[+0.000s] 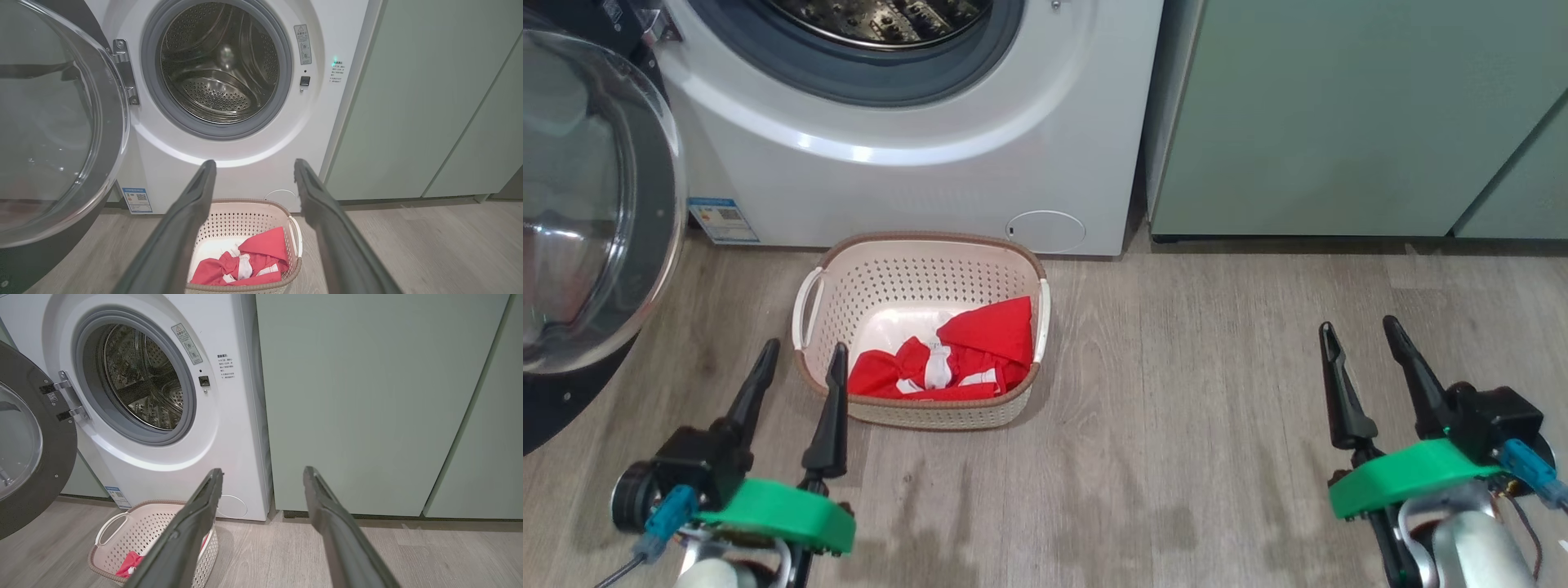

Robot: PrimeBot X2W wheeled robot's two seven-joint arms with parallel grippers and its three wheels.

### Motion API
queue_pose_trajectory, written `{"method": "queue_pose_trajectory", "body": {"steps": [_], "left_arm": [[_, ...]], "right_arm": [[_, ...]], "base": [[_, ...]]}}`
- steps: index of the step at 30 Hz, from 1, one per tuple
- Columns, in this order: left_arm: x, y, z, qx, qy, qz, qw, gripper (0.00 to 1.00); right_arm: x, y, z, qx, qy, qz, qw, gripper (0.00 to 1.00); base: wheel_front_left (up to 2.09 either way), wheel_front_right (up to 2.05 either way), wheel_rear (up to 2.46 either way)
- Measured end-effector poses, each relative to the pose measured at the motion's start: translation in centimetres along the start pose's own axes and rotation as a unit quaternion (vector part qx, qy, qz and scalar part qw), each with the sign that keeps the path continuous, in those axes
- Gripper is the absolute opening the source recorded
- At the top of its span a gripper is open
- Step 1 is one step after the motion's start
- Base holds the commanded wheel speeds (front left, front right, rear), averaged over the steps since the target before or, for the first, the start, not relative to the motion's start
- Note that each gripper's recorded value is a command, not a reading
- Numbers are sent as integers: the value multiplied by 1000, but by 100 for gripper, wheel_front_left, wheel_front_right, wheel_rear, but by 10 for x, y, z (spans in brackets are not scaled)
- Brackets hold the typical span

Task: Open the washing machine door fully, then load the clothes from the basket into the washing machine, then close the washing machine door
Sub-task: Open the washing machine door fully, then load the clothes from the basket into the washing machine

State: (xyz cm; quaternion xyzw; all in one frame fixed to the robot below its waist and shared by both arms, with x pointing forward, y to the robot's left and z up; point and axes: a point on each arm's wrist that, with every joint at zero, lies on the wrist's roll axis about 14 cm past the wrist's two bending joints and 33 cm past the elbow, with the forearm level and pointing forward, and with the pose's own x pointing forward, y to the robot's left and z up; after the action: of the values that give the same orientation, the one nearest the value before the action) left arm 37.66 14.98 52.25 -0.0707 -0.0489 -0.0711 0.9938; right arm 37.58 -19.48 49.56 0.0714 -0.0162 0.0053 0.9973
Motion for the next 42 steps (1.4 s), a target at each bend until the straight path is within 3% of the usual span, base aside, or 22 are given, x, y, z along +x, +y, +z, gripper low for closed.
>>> {"method": "queue_pose_trajectory", "body": {"steps": [35, 42], "left_arm": [[2, 2, -12, 18, 23, -7, 1000, 100], [3, -2, -13, 19, 25, -15, 999, 100]], "right_arm": [[0, -5, -3, 4, 3, -8, 1000, 100], [-2, -7, -4, 4, 5, -12, 1000, 100]], "base": [[0, 0, 0], [95, -95, 0]]}}
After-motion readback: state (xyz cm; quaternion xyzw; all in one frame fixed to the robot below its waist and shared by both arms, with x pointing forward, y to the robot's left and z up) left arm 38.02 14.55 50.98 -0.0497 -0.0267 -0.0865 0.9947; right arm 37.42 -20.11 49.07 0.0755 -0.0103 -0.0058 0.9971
